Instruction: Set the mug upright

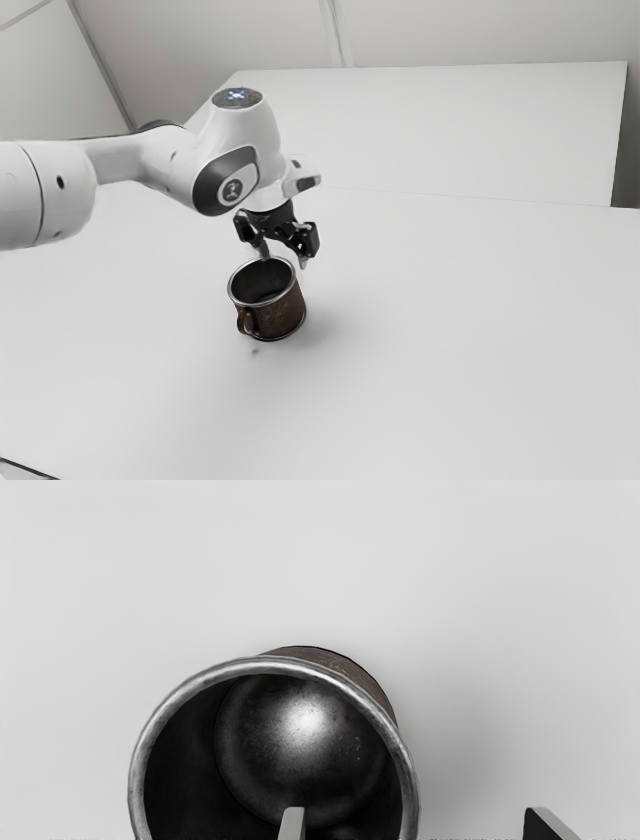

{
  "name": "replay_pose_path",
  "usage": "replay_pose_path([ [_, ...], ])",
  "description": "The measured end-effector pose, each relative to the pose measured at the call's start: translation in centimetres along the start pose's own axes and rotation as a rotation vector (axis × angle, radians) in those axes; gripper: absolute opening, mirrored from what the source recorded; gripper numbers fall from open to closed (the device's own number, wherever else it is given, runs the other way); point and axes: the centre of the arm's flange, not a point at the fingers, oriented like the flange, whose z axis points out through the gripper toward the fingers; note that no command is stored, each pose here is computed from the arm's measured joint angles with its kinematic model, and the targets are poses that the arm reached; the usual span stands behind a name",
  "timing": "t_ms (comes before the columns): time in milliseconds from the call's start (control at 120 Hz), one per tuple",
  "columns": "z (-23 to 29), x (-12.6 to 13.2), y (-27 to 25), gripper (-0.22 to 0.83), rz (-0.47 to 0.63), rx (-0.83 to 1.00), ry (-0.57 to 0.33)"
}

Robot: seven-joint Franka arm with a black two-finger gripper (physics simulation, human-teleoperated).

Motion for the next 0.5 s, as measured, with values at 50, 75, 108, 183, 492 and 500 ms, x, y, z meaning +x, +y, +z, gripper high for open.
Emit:
replay_pose_path([
  [50, -1.5, 0.4, -0.1, 0.50, -0.004, -0.018, 0.018],
  [75, -2.7, 0.9, -0.1, 0.51, -0.008, -0.035, 0.026],
  [108, -4.6, 1.7, -0.2, 0.53, -0.010, -0.057, 0.041],
  [183, -8.9, 3.1, -0.9, 0.55, 0.003, -0.090, 0.075],
  [492, -16.9, 5.7, -5.7, 0.60, 0.101, -0.118, 0.091],
  [500, -16.9, 5.7, -5.7, 0.60, 0.106, -0.118, 0.087],
])
